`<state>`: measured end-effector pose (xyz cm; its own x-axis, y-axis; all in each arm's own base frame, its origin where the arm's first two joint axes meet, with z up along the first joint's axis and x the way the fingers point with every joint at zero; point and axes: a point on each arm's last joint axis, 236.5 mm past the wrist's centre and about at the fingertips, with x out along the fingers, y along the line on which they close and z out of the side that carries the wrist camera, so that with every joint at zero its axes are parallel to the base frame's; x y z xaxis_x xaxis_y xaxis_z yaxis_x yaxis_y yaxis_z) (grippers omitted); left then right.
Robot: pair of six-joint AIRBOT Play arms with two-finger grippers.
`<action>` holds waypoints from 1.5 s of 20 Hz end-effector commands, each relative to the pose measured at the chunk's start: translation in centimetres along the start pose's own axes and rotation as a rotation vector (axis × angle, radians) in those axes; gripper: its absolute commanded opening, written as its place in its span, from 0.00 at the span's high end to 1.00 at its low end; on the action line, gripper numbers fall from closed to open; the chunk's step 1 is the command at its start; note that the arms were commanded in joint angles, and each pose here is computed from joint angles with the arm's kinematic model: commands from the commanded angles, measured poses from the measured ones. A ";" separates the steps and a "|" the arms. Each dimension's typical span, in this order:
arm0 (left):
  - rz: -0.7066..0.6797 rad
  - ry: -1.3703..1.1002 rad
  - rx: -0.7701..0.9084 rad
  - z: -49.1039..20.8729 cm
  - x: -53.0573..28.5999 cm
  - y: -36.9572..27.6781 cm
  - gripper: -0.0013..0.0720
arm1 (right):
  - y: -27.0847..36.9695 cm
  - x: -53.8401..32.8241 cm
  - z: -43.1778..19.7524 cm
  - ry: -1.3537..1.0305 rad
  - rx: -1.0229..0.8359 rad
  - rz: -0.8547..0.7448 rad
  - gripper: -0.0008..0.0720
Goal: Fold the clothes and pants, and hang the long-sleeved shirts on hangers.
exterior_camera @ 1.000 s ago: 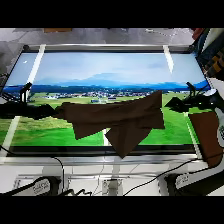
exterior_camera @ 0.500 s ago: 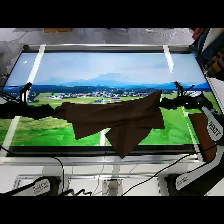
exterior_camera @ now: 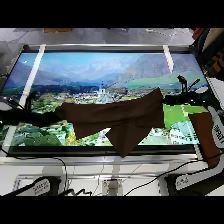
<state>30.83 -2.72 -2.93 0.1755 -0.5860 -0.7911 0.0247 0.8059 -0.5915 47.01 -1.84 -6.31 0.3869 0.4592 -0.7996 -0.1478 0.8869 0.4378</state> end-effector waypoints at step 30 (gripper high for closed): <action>-0.129 -0.234 0.268 4.9 1.8 -12.6 0.96 | 8.9 -11.5 5.0 -0.094 -0.167 0.068 0.97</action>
<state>32.78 -12.85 -3.48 0.3154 -0.6342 -0.7059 0.1665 0.7693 -0.6168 45.15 0.58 2.62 0.3542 0.5464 -0.7589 -0.2690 0.8368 0.4769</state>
